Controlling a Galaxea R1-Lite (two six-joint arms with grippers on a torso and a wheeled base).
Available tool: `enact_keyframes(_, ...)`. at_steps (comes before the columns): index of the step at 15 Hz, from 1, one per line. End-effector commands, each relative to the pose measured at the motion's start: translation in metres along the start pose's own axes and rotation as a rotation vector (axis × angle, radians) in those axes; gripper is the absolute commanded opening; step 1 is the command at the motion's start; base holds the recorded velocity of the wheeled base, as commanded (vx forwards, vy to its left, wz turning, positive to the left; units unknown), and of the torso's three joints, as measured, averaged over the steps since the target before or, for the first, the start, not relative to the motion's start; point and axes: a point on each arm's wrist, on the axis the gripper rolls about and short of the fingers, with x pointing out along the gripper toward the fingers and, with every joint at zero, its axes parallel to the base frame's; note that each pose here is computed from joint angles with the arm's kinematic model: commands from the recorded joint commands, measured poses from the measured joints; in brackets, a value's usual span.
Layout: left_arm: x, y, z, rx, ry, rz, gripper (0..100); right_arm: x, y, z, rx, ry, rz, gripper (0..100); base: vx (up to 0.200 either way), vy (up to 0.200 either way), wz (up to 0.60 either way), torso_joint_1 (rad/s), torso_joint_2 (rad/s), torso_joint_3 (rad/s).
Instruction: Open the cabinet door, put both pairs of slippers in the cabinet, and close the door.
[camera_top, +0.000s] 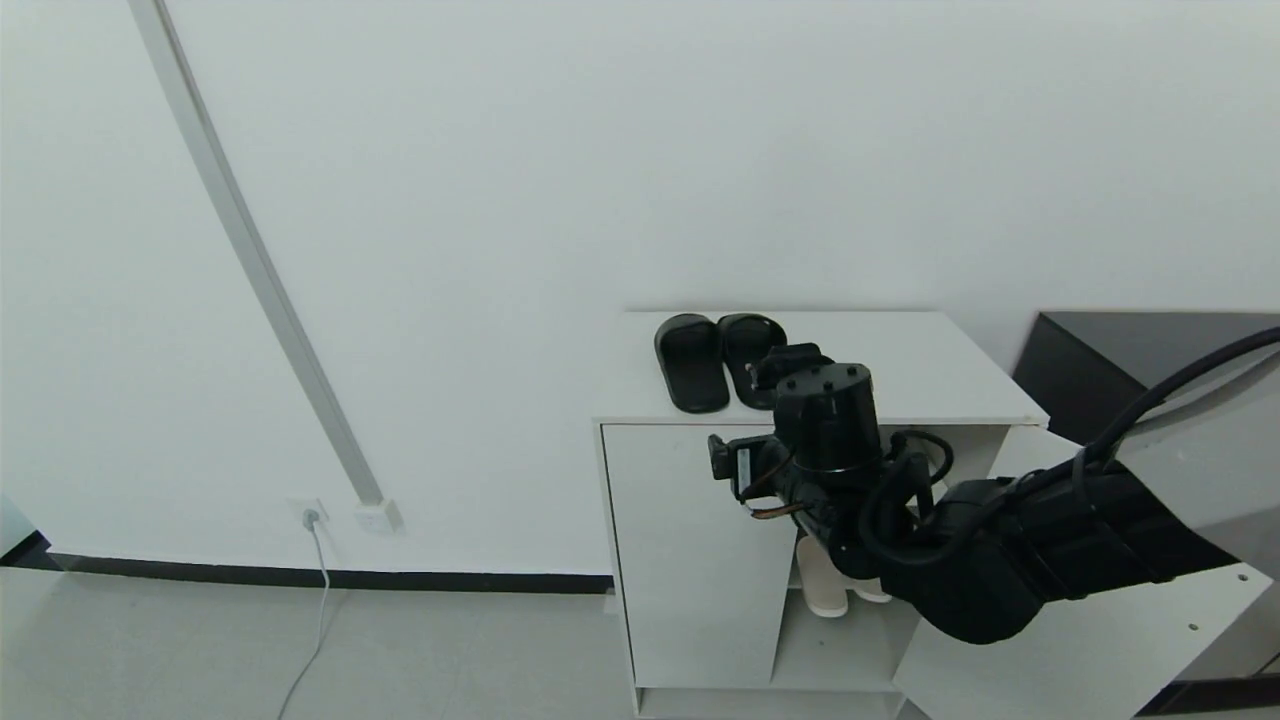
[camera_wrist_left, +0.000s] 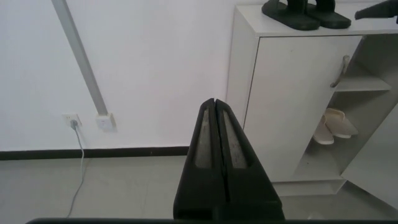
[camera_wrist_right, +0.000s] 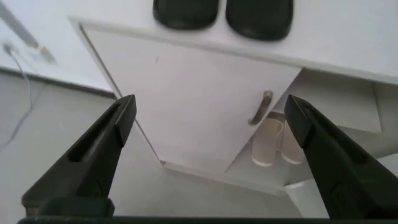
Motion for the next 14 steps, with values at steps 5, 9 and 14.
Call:
enact_keyframes(5,0.0,0.0,0.0,0.0,0.003,-0.002,0,0.004,0.003,0.002,0.013,-0.015,0.001,100,0.16,0.0,0.0,0.004,0.0,0.005)
enact_keyframes(9,0.0,0.0,0.0,0.0,0.003,-0.002,0,0.008,0.004,-0.004,0.006,-0.004,-0.002,100,0.2,0.0,0.0,0.001,-0.01,0.005)
enact_keyframes(14,0.0,0.0,0.0,0.0,0.003,-0.002,0,0.019,0.008,-0.014,0.006,-0.01,-0.003,100,0.2,0.0,0.0,0.001,0.0,0.0)
